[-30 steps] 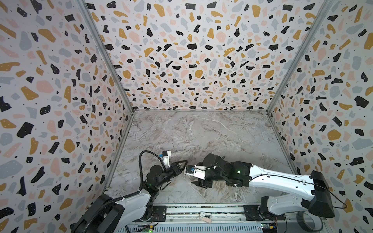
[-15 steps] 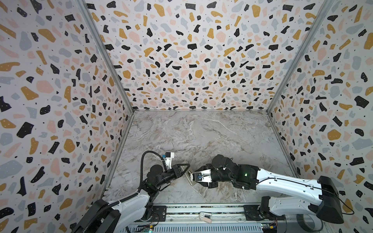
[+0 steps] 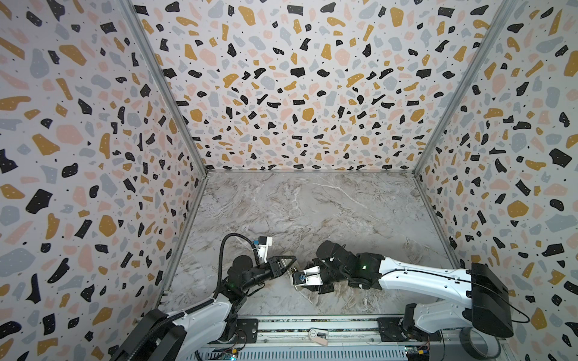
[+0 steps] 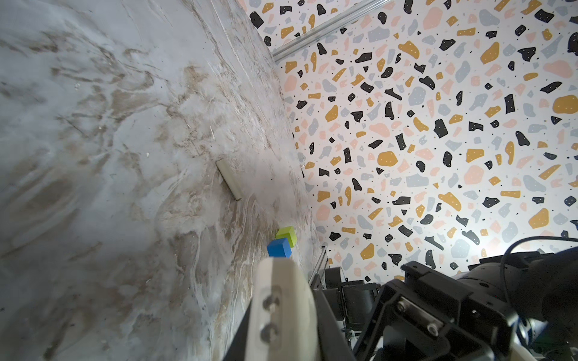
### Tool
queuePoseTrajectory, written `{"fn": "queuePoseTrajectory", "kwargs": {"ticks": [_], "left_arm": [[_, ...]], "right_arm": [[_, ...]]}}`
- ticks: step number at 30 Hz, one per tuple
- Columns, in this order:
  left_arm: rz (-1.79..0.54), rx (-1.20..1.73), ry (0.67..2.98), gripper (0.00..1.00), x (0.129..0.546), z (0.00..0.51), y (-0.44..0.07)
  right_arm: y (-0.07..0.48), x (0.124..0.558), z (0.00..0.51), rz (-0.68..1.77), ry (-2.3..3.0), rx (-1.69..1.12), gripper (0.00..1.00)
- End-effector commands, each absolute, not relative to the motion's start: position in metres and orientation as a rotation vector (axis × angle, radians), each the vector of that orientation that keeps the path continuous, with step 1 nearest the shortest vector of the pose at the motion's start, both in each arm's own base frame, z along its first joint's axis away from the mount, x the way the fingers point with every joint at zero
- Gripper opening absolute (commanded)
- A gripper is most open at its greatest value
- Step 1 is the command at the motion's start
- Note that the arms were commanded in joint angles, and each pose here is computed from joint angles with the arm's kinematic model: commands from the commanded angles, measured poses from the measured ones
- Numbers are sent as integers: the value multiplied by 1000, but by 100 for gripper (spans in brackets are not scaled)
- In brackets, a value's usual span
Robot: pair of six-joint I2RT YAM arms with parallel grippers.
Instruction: Load the batteries into the remote control
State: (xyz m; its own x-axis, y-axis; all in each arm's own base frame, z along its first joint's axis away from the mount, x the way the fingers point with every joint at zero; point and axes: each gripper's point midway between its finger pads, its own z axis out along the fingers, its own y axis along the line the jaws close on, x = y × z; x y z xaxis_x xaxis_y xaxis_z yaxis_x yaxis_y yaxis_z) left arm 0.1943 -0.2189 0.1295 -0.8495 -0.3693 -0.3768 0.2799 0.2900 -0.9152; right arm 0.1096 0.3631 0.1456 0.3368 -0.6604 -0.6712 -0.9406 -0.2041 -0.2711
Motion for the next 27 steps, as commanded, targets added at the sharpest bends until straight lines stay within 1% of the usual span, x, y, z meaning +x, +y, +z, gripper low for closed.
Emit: {"fn": "queuePoseTrajectory", "kwargs": {"ticks": [1,7,18,27], "left_arm": [[-1639,10,1946,0,194,154,-225],[-1643,12,1951,0,193,153,-226],[-1637,13,1959,0,193,151,-226],[-1640,18,1953,0,193,153,-226]], "right_arm": [[370,111,166,562,1357,-1931,35],[374,113,166,561,1343,-1924,31],[374,110,156,565,1361,-1957,30],[375,113,150,546,1376,-1966,26]]}}
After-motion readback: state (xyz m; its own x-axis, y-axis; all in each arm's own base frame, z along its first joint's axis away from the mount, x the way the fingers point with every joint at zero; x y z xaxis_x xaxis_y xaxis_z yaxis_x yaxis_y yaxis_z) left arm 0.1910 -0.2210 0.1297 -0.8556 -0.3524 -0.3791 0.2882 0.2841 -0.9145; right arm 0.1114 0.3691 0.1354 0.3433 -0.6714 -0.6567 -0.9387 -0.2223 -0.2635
